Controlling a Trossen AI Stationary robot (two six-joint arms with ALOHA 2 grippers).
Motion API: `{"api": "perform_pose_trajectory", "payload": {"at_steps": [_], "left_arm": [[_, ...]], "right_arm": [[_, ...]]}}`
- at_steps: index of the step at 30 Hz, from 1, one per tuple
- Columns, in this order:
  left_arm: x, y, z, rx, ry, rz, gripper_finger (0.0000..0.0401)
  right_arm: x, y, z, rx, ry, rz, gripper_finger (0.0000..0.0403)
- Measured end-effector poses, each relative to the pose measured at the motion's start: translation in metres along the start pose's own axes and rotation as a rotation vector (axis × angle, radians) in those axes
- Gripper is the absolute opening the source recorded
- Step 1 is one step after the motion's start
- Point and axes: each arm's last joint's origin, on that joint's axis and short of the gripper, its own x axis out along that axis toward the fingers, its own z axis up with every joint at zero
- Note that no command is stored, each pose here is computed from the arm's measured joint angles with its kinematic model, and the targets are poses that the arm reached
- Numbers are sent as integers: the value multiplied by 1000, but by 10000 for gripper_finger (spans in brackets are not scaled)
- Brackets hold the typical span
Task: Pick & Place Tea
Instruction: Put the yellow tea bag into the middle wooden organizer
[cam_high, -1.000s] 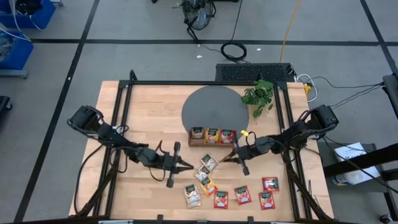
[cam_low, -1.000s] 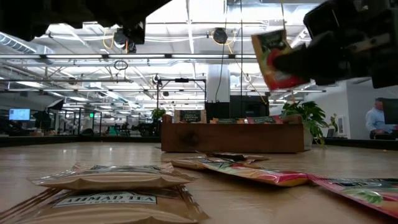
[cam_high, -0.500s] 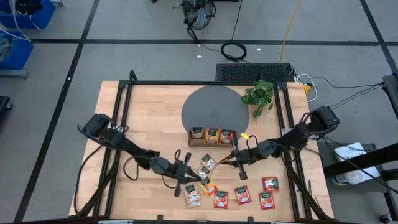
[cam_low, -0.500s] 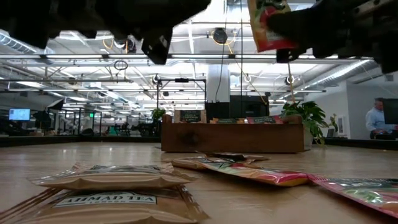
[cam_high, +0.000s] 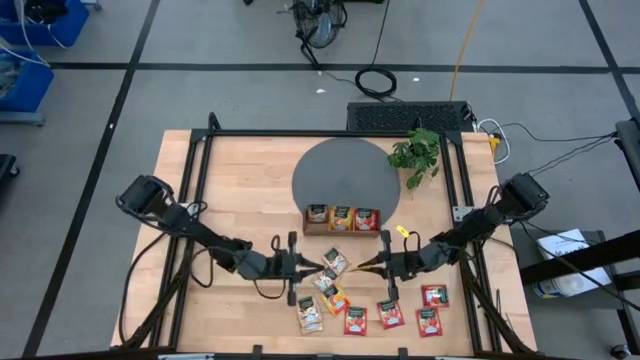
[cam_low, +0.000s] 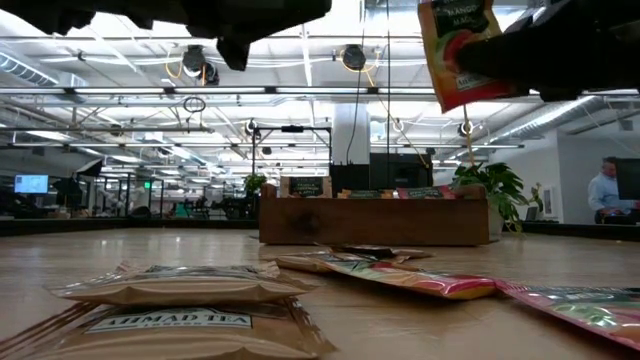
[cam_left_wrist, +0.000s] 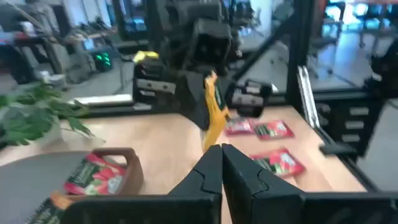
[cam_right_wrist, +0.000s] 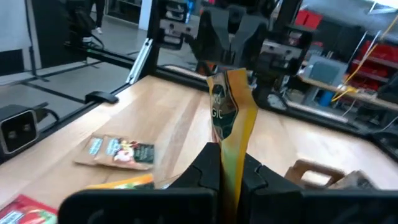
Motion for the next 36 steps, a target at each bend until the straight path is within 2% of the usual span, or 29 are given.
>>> {"api": "perform_pose_trajectory", "payload": {"at_steps": [2, 7, 11, 18, 23, 29, 36], "left_arm": [[4, 4, -3, 5, 6, -26, 29], [7, 11, -5, -28, 23, -3, 67], [8, 12, -7, -85, 42, -1, 110], [11, 12, -4, -113, 46, -39, 177], [19, 16, -1, -118, 110, -14, 184], [29, 12, 7, -124, 108, -18, 184], [52, 11, 0, -102, 147, -34, 184]], "right_arm": [[0, 0, -1, 20, 11, 3, 1], [0, 0, -1, 58, 10, 1, 1], [5, 2, 2, 64, 19, 5, 1], [14, 3, 6, 94, 55, -3, 1], [21, 3, 11, 86, 70, -9, 1], [22, 3, 12, 104, 67, -10, 0], [22, 3, 13, 113, 54, -12, 0]]}}
